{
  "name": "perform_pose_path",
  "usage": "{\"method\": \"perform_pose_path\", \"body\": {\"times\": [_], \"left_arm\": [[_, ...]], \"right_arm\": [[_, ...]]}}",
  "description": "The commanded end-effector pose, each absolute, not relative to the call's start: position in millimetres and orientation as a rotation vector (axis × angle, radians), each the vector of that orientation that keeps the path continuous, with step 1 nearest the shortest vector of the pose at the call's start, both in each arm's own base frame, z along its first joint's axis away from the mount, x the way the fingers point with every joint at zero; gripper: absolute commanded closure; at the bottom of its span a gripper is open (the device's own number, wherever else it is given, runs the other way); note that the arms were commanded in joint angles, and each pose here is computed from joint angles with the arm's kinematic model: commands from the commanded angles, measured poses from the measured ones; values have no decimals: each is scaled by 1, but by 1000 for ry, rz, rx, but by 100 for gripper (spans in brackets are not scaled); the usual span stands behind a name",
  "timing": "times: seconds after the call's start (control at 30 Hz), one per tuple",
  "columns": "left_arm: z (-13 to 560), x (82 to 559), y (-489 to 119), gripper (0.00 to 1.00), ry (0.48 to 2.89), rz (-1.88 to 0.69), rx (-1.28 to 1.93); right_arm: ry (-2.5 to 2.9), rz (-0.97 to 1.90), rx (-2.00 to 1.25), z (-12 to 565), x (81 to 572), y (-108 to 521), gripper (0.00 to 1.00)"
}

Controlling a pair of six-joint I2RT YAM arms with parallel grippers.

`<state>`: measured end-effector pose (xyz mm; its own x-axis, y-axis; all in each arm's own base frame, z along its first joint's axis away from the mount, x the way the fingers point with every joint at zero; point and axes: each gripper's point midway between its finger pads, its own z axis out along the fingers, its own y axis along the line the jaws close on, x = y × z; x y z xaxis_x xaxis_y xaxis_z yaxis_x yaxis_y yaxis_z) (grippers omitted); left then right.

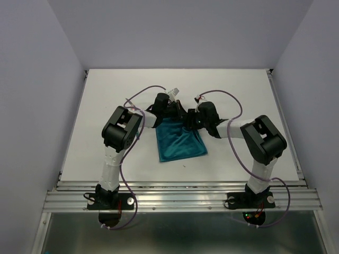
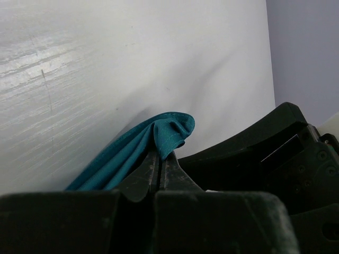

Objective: Fold the napkin into a case and place the utensils inside
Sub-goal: Fold the 2/3-rectangle-folded napkin at the center of the board.

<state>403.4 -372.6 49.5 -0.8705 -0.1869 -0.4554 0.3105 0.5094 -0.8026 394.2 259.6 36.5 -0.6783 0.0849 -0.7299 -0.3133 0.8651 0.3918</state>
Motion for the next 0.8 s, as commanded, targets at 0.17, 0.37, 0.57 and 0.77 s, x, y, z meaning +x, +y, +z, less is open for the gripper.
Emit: {"method": "perform_pose_path", "body": {"times": [0.17,0.37,0.57,0.77], "left_arm": [[78,399,-380,100,2183,-1398,172],[76,397,-380,100,2191,-1402,181],[78,398,-377,65,2192,-1367,192],[83,399,-372,50,2197,-1321,208]], "right_arm": [[2102,637,-43,54,411,262,71],[2109,646,-29,51,406,264,97],[2116,619,-4,46,403,261,99],[2130,597,18,43,401,256,99]]}}
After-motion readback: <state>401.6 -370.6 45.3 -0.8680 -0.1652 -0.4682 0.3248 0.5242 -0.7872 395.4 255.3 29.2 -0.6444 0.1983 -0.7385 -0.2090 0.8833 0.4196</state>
